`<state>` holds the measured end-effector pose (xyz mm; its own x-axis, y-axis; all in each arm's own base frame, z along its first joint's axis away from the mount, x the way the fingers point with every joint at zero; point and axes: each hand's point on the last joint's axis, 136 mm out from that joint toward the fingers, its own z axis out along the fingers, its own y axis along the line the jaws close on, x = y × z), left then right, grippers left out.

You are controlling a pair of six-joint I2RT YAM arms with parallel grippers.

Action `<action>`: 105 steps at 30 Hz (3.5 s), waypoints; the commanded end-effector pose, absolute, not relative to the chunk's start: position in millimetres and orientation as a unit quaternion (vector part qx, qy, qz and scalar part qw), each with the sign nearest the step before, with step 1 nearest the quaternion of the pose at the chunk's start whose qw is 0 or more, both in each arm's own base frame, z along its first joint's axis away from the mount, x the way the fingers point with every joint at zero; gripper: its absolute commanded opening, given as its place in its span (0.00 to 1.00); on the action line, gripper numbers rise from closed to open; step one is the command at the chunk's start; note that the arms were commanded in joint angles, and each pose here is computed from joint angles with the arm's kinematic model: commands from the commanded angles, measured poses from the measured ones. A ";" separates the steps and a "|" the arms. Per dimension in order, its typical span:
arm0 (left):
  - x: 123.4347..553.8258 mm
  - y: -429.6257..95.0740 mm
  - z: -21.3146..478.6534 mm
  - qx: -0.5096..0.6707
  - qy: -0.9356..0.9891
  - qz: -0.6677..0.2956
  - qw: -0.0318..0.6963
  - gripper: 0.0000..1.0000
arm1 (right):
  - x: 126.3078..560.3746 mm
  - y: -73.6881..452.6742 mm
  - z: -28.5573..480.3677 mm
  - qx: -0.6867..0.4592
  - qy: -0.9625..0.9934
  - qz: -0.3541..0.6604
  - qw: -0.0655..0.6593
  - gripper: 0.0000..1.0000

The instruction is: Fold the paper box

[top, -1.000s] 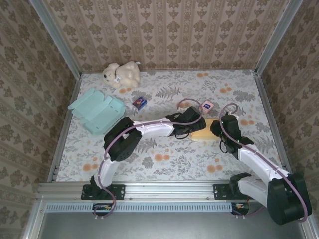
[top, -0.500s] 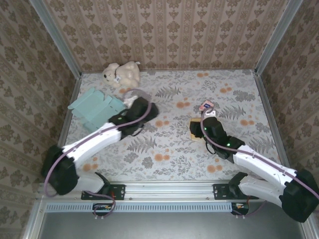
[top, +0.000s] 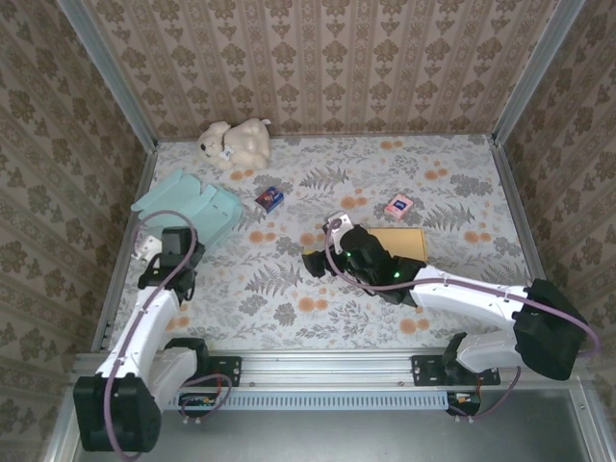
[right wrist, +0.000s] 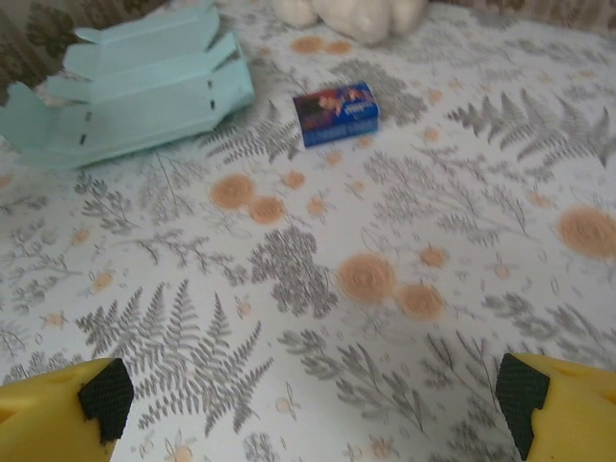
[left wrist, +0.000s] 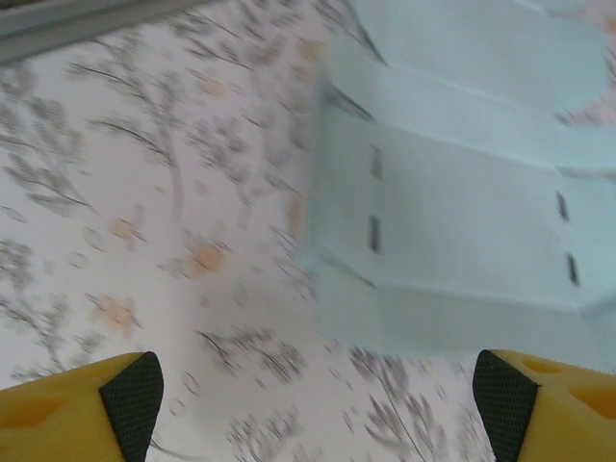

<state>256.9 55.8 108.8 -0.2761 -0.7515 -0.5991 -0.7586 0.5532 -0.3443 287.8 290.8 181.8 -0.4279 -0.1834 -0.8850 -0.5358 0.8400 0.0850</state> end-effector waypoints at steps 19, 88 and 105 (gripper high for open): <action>330.1 117.5 61.6 -0.549 0.758 -0.040 0.349 0.71 | 307.8 367.1 244.0 -0.278 0.785 0.207 0.514 1.00; 260.0 -254.3 327.7 0.310 0.834 -0.184 0.419 0.00 | 272.4 197.9 367.4 -0.355 0.643 -0.027 0.678 1.00; 199.1 -223.9 365.7 0.593 0.698 -0.154 0.371 0.00 | 233.8 202.9 353.1 -0.306 0.648 0.160 0.679 1.00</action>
